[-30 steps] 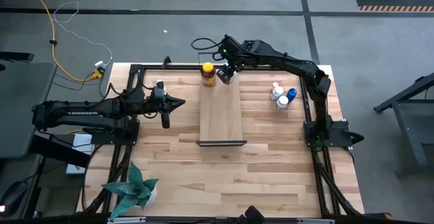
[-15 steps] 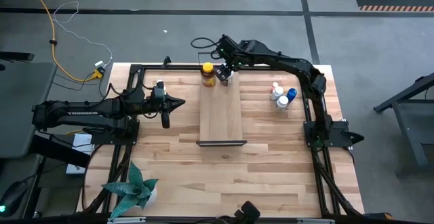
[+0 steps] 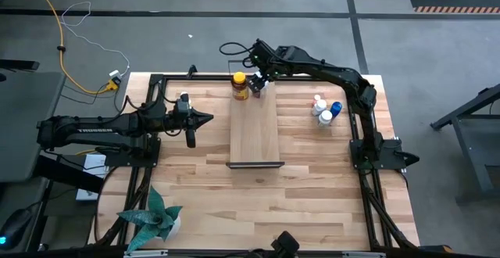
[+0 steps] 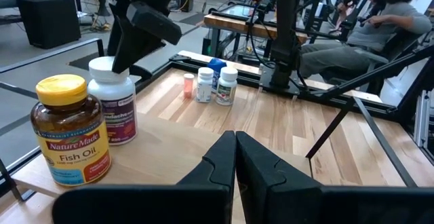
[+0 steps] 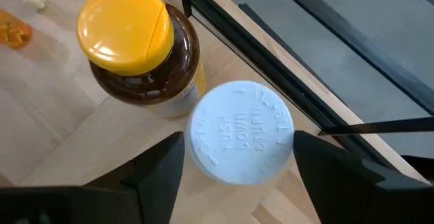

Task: Pick and place medicine bottles onto shelf by color
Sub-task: Put the white and purple medicine bottle on the shelf, then put the big orange medicine bottle on the shelf

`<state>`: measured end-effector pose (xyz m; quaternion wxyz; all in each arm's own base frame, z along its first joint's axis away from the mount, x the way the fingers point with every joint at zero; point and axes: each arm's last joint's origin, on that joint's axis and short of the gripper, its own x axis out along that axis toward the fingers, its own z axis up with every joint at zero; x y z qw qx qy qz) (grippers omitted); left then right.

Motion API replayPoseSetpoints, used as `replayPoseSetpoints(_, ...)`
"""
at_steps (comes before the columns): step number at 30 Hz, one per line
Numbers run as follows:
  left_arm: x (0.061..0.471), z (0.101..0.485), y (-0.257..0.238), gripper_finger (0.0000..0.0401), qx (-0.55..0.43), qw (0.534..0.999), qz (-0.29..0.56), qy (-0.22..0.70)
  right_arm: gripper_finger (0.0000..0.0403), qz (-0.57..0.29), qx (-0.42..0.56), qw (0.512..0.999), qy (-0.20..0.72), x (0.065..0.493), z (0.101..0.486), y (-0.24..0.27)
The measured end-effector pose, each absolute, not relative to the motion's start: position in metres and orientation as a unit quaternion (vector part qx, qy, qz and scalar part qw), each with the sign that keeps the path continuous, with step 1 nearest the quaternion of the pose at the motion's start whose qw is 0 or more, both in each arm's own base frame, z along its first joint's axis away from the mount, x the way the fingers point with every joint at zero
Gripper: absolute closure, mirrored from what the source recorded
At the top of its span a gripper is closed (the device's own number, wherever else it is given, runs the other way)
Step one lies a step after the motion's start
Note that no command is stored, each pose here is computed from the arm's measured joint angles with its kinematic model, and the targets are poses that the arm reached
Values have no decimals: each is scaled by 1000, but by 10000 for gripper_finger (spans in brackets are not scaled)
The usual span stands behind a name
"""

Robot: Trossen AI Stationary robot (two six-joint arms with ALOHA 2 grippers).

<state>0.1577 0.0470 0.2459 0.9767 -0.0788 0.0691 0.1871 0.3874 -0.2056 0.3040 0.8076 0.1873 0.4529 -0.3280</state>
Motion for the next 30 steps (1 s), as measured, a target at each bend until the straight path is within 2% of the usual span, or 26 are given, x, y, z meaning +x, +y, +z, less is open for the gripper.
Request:
replayPoseSetpoints(8,158,246,47,401,-79,977,187,69,125,-320,172,814,453,383,313,-203)
replayPoseSetpoints(13,158,246,47,400,-79,977,187,69,124,-303,137,809,484,366,333,-186)
replayPoseSetpoints(19,158,246,46,400,-80,978,177,70,124,-298,61,789,534,352,356,-133)
replayPoseSetpoints(25,156,247,41,400,-82,984,141,71,123,-298,5,796,527,343,376,-77)
replayPoseSetpoints(30,149,250,33,400,-79,986,129,68,123,-311,-11,801,512,312,358,-40)
